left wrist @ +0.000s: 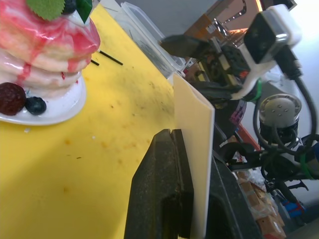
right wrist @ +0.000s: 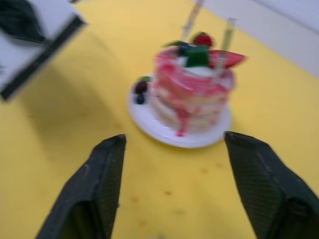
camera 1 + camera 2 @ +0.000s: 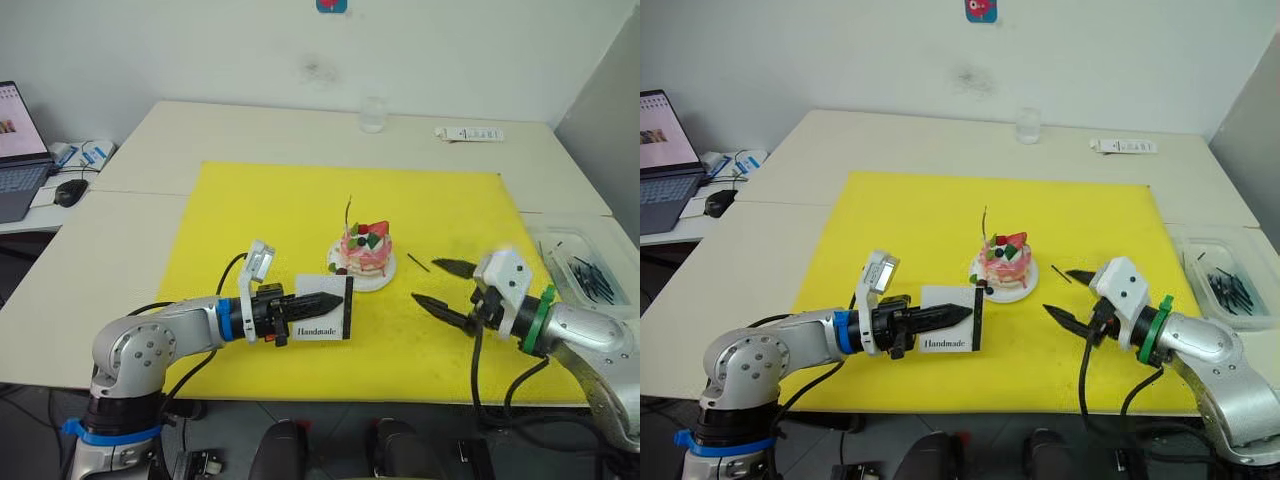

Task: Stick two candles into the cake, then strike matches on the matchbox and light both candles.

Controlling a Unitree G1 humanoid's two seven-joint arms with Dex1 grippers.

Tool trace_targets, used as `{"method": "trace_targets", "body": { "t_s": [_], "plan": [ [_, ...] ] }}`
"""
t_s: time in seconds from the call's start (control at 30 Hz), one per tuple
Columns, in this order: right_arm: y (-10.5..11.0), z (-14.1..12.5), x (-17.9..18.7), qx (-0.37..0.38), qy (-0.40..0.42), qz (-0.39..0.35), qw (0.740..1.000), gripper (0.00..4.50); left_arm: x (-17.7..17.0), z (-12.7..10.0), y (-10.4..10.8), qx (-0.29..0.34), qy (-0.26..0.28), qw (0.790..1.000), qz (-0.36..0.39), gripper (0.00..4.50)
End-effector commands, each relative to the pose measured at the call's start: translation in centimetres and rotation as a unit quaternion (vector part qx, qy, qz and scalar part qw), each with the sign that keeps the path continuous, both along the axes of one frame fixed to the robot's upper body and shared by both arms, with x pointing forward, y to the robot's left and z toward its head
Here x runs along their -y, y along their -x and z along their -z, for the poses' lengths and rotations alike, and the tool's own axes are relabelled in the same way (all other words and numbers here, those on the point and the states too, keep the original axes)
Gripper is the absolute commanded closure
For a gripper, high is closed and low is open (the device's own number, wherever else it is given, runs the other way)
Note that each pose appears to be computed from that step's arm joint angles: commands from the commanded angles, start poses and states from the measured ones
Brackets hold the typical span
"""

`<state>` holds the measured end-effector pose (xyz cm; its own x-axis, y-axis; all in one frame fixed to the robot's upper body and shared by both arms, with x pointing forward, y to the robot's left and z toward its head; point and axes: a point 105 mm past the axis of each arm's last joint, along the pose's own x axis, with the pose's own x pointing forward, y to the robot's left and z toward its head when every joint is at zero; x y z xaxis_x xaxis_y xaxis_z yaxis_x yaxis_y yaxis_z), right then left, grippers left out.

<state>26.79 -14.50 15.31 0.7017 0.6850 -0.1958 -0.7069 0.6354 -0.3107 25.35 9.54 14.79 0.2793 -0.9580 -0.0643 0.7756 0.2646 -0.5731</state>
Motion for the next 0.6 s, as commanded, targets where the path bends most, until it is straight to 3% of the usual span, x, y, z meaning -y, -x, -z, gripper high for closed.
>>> {"method": "trace_targets", "body": {
  "t_s": [0.03,0.23,0.6],
  "plan": [
    [-1.7,0.6,0.6,0.042,0.001,0.050,0.998,0.73,0.2,-0.4,0.0,0.015,0.006,1.000,-0.005,4.50],
    [-5.1,2.3,0.8,0.048,0.009,0.097,0.994,0.73,0.4,-0.2,0.2,0.015,0.003,1.000,-0.009,4.50],
    [-8.8,3.8,0.6,0.012,-0.016,0.119,0.993,0.73,0.8,0.0,0.5,0.014,0.004,1.000,-0.008,4.50]
  ]
}}
